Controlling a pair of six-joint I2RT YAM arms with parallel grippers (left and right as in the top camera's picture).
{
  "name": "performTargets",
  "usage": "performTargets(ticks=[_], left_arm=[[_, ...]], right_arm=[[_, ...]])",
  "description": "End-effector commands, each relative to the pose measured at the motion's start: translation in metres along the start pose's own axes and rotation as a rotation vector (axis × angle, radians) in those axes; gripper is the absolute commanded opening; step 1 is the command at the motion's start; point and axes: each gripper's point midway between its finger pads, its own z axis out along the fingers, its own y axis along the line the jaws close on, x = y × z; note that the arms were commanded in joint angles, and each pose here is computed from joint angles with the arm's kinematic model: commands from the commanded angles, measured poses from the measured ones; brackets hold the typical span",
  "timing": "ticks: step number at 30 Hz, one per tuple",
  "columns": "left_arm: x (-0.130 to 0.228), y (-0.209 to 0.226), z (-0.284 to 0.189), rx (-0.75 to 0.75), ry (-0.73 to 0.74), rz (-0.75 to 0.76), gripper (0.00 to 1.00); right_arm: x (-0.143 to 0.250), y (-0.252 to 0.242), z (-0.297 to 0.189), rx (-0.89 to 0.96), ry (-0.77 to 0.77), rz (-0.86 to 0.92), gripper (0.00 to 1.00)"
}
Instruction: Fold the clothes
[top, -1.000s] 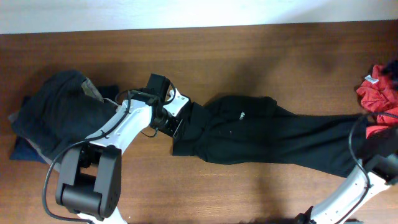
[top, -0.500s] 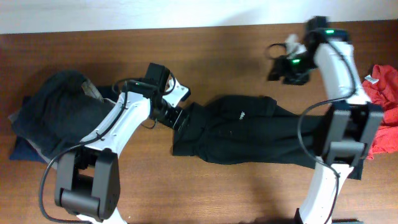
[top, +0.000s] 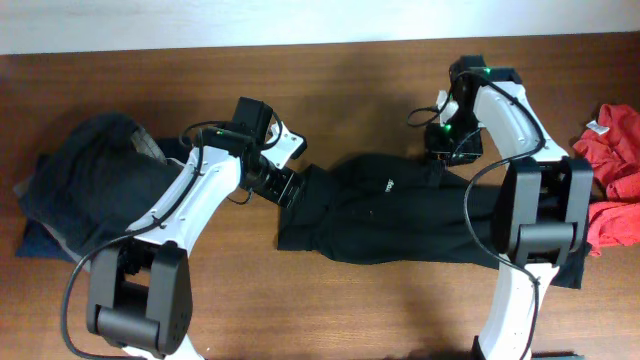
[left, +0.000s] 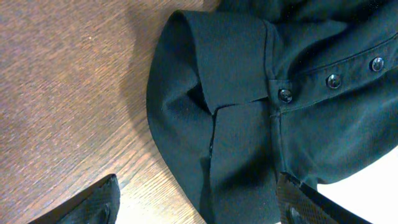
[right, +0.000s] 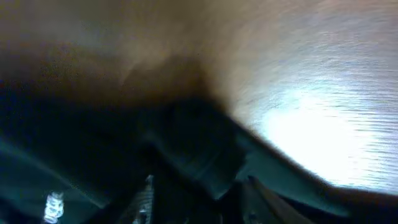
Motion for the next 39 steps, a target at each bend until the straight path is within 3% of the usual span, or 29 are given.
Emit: performTargets(ticks=[1,6,9,13,22,27,28,30,31,35,39], left_arm=[[-0.008,0.004,-0.012,-0.029,-0.035,0.0,0.8],[-0.007,0.007,-0.012,-0.041,-0.033,-0.001,0.8],[-0.007,0.007,-0.012,-0.043,-0.032,-0.001,0.8],[-0.007,0.007,-0.012,-0.043,-0.032,-0.001,0.8],[-0.007,0.007,-0.012,-0.042,-0.033,-0.001,0.8],[-0.007,0.006,-0.012,-0.039,-0.033,-0.001,0.81],[-0.007,0.006,-0.012,-0.039,-0.033,-0.001,0.81],[-0.008,0.006,-0.012,-0.039,-0.034,-0.001,0.81],[-0.007,0.006,-0.012,-0.038,-0.033,-0.001,0.81],[-0.007,0.006,-0.011,-0.038,-0.032,-0.002,0.81],[-0.008,0.006,-0.01,-0.036,-0.036,-0.001,0.83]], right_arm=[[0.005,0.025,-0.007,-0.129,0.002,-0.066,0.32],[0.002,0.045,-0.011,-0.236,-0.012,-0.064,0.04],[-0.022,0.074,-0.026,-0.411,-0.125,-0.105,0.04],[-0.075,0.122,-0.084,-0.698,-0.385,-0.22,0.04],[-0.185,0.124,-0.192,-0.691,-0.964,-0.189,0.04],[-0.201,0.121,-0.221,-0.709,-1.088,-0.132,0.08],[-0.2,0.121,-0.22,-0.709,-1.083,-0.13,0.16],[-0.199,0.12,-0.214,-0.702,-1.058,-0.121,0.56],[-0.198,0.117,-0.209,-0.69,-1.046,-0.12,0.63],[-0.191,0.095,-0.189,-0.653,-0.959,-0.078,0.8],[-0.167,0.075,-0.16,-0.631,-0.804,-0.069,0.81]])
